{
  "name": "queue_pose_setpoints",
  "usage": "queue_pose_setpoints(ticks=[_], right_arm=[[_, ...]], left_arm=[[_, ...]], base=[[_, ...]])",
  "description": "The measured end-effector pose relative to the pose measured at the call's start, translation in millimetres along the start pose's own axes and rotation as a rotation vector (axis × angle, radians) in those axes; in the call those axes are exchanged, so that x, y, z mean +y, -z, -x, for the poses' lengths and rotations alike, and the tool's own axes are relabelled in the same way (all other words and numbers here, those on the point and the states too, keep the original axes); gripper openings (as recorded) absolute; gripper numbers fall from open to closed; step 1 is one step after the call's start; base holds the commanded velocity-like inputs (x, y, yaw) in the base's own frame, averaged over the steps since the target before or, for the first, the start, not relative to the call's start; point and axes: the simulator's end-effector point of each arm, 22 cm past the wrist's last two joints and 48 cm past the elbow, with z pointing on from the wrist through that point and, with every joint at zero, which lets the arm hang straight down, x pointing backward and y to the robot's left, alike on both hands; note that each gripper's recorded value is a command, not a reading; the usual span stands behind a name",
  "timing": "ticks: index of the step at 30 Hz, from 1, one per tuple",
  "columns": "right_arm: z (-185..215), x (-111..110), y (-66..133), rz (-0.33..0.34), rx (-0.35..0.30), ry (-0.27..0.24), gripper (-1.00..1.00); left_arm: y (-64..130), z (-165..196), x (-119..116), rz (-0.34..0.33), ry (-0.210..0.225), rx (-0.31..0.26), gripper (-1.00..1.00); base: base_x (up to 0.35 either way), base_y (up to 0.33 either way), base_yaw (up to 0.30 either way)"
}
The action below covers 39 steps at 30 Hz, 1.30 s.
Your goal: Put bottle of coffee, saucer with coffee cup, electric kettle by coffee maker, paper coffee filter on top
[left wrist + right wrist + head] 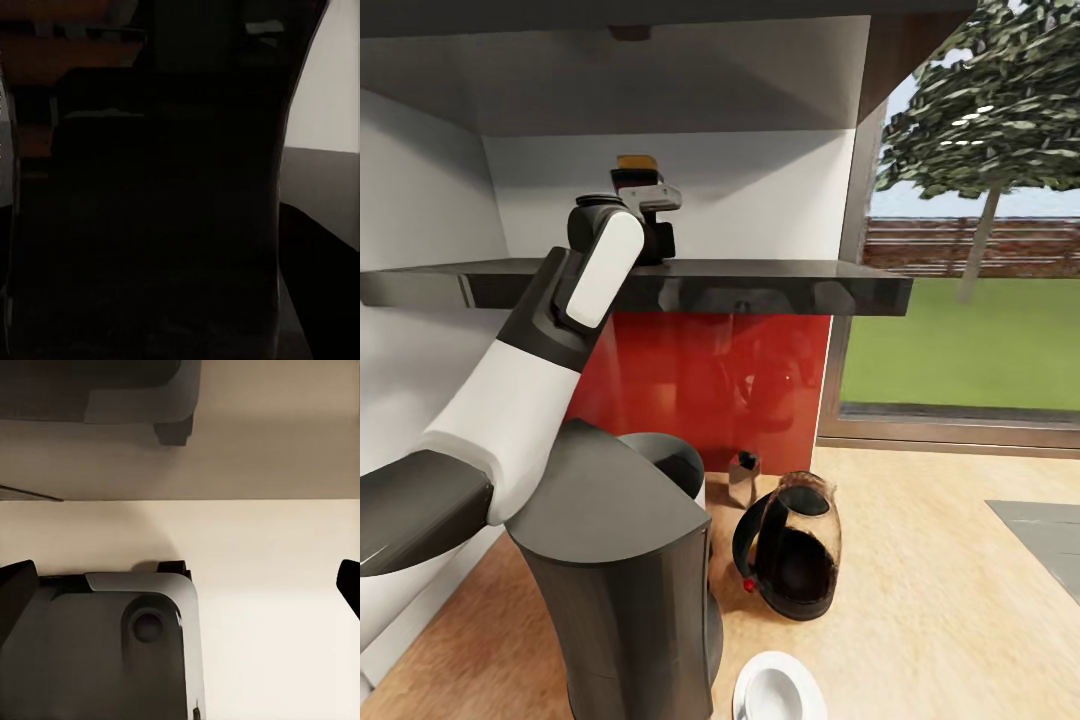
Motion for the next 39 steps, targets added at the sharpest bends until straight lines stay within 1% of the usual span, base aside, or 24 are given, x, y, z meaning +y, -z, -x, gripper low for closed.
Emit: queue_pose_setpoints(ticks=[10, 14, 23, 39], right_arm=[[-0.1, 1.0, -0.2, 0.001, 0.0, 0.0, 1.0], [-0.1, 1.1, -0.4, 0.001, 0.0, -0.001, 1.0], [-0.2, 2.3, -0.7, 0.003, 0.001, 0.0, 1.0], [-0.5, 3.5, -1.0, 0.004, 0.002, 0.0, 1.0]], left_arm=[[0.3, 0.3, -0.2, 0.0, -0.001, -0.001, -1.0], [0.0, 0.5, -0.4, -0.001, 0.001, -0.002, -1.0], [0.1, 0.9, -0.5, -0.008, 0.008, 0.0, -1.0], [0.7, 1.7, -0.1, -0.009, 0.008, -0.002, -1.0]], base=[[-0.005, 0.0, 0.0], [-0.177, 0.0, 0.0], [-0.321, 0.0, 0.0], [-0.34, 0.004, 0.0]])
